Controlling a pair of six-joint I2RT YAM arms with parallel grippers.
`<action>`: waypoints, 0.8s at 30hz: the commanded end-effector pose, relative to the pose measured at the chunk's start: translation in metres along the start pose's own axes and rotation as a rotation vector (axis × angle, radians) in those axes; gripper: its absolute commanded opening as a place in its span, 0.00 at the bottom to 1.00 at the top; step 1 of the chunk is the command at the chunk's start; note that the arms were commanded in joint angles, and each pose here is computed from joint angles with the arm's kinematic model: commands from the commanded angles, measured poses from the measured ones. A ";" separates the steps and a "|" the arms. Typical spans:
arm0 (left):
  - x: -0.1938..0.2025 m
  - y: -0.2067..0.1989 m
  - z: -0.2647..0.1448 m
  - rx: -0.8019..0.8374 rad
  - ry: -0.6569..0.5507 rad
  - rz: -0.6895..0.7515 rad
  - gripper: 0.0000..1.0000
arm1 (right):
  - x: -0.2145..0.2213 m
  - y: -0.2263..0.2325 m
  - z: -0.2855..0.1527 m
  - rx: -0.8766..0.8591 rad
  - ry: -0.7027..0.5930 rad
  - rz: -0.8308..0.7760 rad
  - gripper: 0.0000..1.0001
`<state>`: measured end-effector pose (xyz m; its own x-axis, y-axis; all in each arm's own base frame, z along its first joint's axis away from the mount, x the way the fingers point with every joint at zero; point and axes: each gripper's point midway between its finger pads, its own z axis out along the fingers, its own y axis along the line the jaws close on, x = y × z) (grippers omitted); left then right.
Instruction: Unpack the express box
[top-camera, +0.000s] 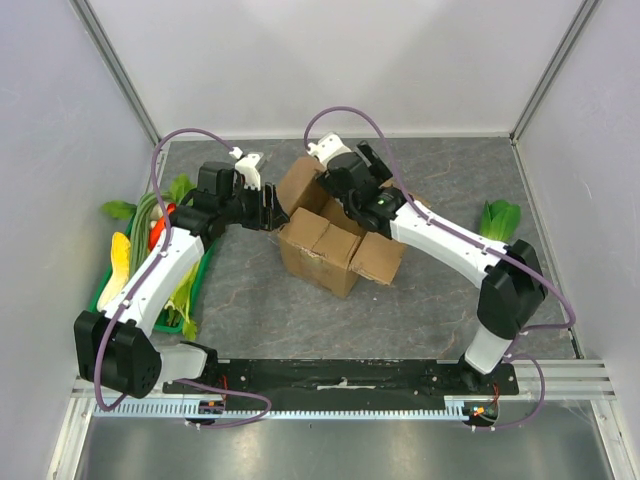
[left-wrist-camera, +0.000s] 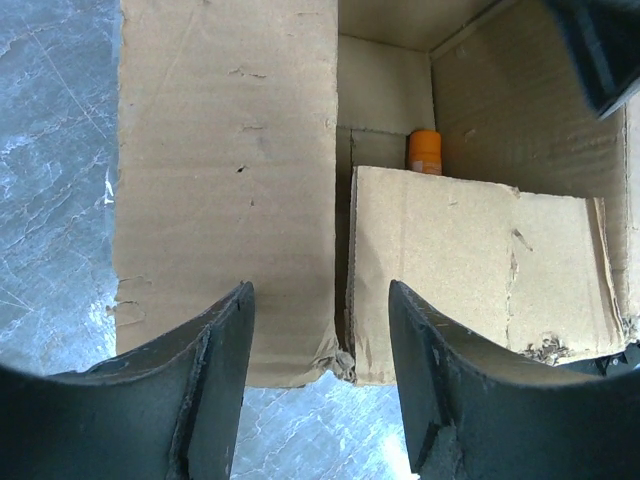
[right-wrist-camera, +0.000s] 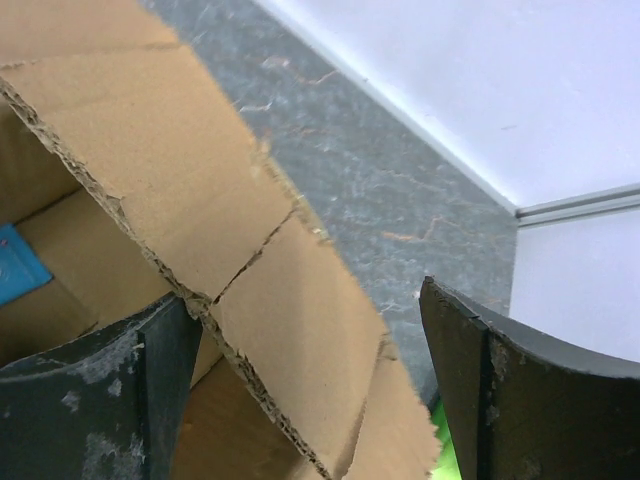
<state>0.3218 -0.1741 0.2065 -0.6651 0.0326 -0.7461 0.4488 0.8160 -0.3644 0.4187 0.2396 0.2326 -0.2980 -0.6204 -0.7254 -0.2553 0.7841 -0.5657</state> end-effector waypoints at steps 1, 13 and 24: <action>-0.004 -0.001 -0.007 -0.014 -0.027 0.009 0.62 | -0.052 -0.061 -0.027 0.143 -0.122 0.107 0.93; -0.003 -0.004 -0.002 0.008 -0.013 0.012 0.62 | -0.012 -0.098 0.040 0.197 -0.008 0.160 0.93; -0.004 -0.006 -0.001 0.011 -0.013 0.009 0.62 | -0.029 -0.084 0.039 0.056 -0.064 0.192 0.91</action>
<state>0.3207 -0.1745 0.2047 -0.6684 0.0363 -0.7429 0.4472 0.8178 -0.3623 0.4863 0.1696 0.2335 -0.3947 -0.5313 -0.7496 -0.1016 0.8361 -0.5392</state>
